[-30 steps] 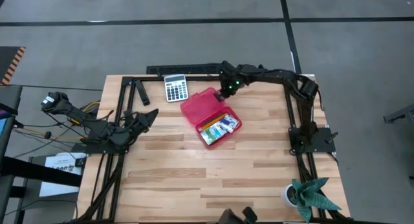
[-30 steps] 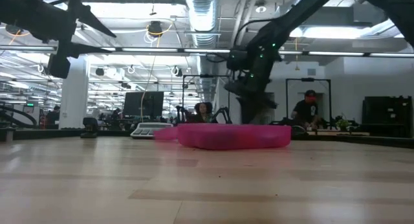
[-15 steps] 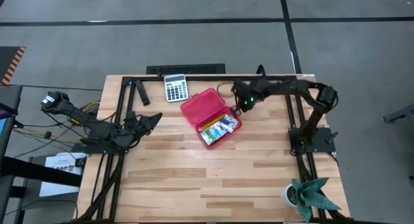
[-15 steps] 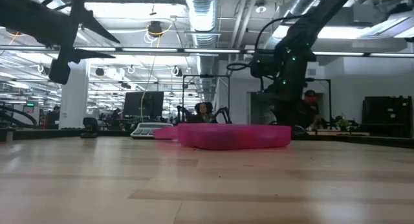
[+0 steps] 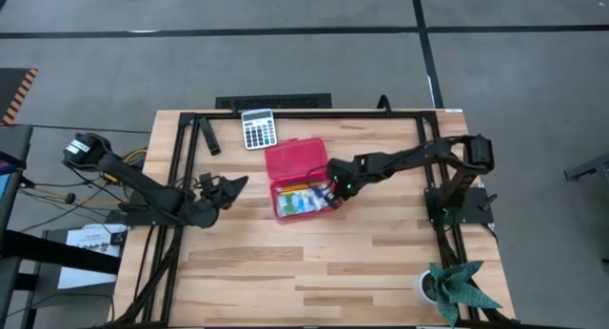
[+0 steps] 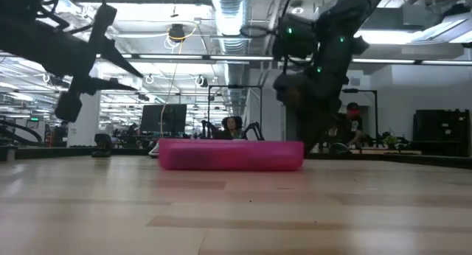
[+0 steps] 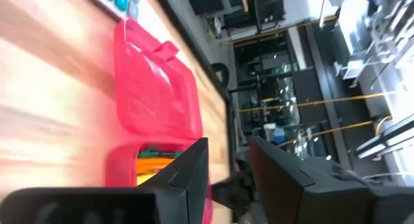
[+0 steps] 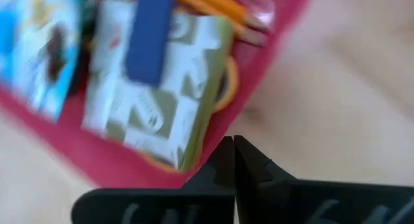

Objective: Pack school essentials
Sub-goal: Close the red supply box

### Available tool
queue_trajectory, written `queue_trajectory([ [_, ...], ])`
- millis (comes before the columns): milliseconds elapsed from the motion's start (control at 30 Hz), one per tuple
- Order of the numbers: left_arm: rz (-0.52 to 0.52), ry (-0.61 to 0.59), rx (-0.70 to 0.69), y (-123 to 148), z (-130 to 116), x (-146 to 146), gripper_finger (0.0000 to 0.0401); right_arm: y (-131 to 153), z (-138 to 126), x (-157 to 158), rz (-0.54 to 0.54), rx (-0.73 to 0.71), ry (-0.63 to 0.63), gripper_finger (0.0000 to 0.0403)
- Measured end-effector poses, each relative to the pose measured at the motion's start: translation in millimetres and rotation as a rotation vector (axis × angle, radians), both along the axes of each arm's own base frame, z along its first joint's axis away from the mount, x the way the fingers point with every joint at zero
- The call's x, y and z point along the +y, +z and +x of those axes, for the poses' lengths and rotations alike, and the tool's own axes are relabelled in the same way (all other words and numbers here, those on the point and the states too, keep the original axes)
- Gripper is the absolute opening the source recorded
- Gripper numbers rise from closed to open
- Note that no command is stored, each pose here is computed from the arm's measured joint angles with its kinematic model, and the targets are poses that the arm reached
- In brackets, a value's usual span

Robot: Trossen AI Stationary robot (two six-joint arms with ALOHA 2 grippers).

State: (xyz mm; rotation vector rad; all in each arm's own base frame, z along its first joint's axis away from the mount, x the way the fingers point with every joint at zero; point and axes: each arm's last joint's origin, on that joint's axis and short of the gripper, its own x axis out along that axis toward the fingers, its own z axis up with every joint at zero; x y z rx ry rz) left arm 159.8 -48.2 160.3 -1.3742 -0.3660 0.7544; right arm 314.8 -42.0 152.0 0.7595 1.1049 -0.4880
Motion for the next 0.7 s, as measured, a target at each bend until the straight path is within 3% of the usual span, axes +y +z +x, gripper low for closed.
queue_trajectory([
  [167,-0.037,-0.012,0.016,-12.6,6.5,-3.5,0.0095,13.5,6.7,19.3,-0.014,-0.033,0.089,0.0008],
  [267,-0.066,-0.030,-0.024,-12.4,12.8,-6.9,0.0077,36.8,1.2,8.0,-0.091,-0.086,0.070,0.0008],
  [367,-0.023,-0.145,0.010,3.7,30.8,-15.7,0.0039,54.0,-7.7,-12.0,-0.175,-0.124,0.002,0.0008],
  [500,0.043,-0.255,0.144,22.3,64.9,-26.9,0.0006,57.6,-14.3,-43.1,-0.216,-0.136,-0.075,0.0008],
  [700,-0.003,-0.315,0.424,18.4,107.7,-37.2,0.0000,39.6,-13.7,-85.4,-0.250,-0.131,-0.128,0.0008],
])
